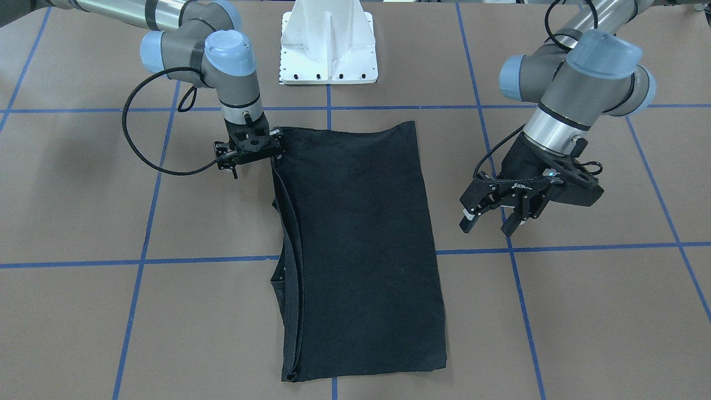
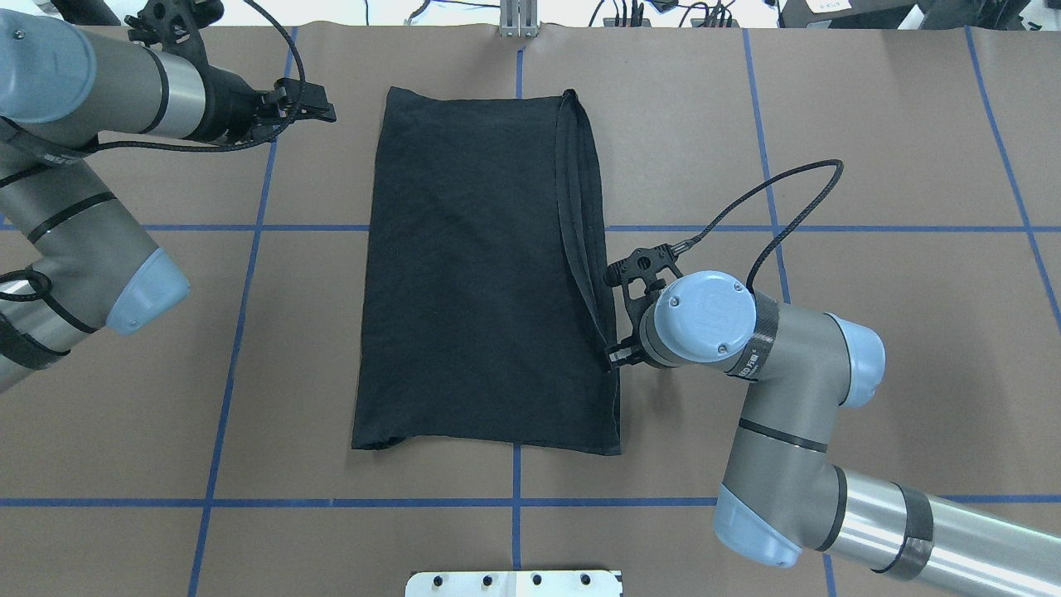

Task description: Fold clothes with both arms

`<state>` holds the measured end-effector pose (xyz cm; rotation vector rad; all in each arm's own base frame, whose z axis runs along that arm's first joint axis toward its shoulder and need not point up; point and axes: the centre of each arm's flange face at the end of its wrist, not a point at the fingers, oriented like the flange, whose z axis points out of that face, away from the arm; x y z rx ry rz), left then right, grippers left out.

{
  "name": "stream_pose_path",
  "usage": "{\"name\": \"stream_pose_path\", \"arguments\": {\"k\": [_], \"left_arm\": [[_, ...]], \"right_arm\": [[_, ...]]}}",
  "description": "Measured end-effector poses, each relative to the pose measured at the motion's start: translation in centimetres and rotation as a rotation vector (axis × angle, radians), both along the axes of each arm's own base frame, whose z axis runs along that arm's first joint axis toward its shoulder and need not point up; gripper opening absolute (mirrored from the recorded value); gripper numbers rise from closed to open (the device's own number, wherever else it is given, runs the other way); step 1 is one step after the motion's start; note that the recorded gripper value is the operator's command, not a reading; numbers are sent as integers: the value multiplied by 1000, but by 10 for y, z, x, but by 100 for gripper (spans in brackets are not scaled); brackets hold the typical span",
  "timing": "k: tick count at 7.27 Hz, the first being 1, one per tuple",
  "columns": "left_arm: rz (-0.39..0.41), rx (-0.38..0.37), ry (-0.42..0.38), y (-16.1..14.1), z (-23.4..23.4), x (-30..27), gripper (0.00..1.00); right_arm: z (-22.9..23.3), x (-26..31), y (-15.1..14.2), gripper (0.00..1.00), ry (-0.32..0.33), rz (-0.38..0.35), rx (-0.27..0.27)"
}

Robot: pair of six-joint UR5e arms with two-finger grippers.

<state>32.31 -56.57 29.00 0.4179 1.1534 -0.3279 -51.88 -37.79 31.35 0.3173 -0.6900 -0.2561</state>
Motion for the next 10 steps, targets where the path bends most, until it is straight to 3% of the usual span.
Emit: {"name": "stream_pose_path", "arguments": {"k": [5, 10], "left_arm": [[2, -2, -7, -1, 4, 1, 100], [4, -5, -7, -1, 5, 3, 100]], "right_arm": [[-50, -7, -17, 100, -50, 12, 24], [-41, -37, -23, 100, -7, 0, 7]]}}
